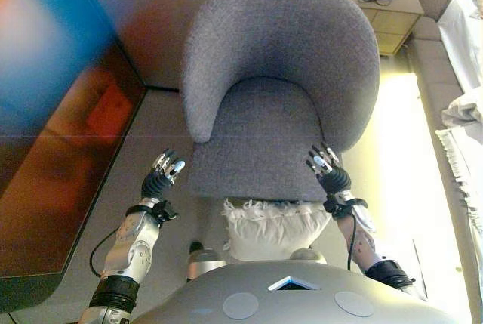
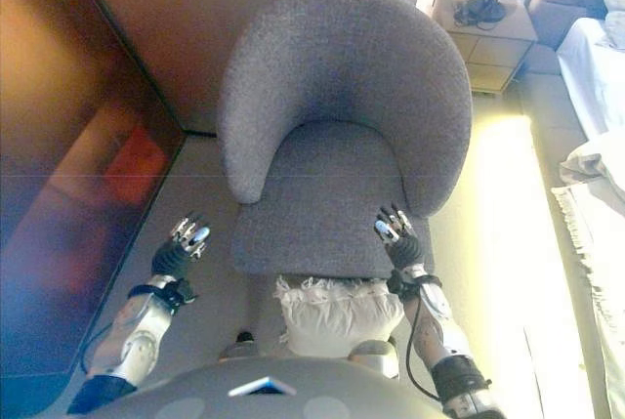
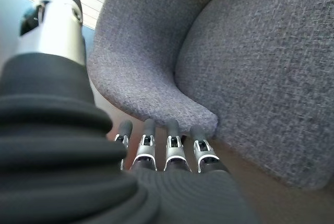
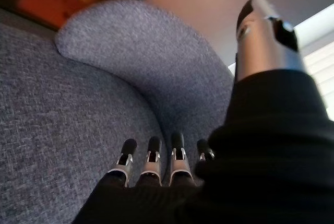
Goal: Pick up the cushion and take it to the sofa
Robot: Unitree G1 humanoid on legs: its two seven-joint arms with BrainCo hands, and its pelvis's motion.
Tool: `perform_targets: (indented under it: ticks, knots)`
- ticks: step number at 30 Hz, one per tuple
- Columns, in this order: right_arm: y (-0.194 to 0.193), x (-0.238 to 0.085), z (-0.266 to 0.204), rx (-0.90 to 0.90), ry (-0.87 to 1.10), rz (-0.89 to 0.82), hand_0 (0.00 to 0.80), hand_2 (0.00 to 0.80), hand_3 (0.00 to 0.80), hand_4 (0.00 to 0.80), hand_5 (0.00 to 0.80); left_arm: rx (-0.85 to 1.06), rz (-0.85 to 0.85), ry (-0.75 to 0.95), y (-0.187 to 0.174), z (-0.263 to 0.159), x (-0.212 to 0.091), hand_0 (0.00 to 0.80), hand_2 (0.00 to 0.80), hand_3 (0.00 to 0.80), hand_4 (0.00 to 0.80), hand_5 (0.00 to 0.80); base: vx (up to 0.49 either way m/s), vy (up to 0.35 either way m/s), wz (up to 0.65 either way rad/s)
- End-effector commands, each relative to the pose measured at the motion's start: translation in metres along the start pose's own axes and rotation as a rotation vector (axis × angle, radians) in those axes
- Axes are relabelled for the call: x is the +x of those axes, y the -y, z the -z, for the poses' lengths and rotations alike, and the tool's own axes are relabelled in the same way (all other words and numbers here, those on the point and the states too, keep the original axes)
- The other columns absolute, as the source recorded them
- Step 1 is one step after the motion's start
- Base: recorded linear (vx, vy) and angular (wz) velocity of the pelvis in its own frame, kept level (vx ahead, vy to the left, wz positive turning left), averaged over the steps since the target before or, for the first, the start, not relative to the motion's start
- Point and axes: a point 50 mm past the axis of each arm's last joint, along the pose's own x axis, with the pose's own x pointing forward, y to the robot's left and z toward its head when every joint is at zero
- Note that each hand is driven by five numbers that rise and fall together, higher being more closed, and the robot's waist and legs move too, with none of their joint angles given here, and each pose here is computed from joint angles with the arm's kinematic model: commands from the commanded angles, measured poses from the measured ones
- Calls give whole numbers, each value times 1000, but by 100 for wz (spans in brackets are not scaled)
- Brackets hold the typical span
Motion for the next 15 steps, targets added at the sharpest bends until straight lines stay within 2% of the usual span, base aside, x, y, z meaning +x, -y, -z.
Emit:
perform_targets:
  ticks: [1,8,15]
  knots:
    - [-15,17,-23,53,119,-33,0,0,0,0,0,106,-22,106,-1,-23,16,0,0,0,0,0,0,0,0]
    - [-5,35,-47,-28,198,105,0,0,0,0,0,164,-16,113,13,-32,41,0,0,0,0,0,-158,-38,6]
    - [15,50,-74,-115,256,314,0,0,0,0,0,196,-76,131,28,-45,65,0,0,0,0,0,-139,-38,-5]
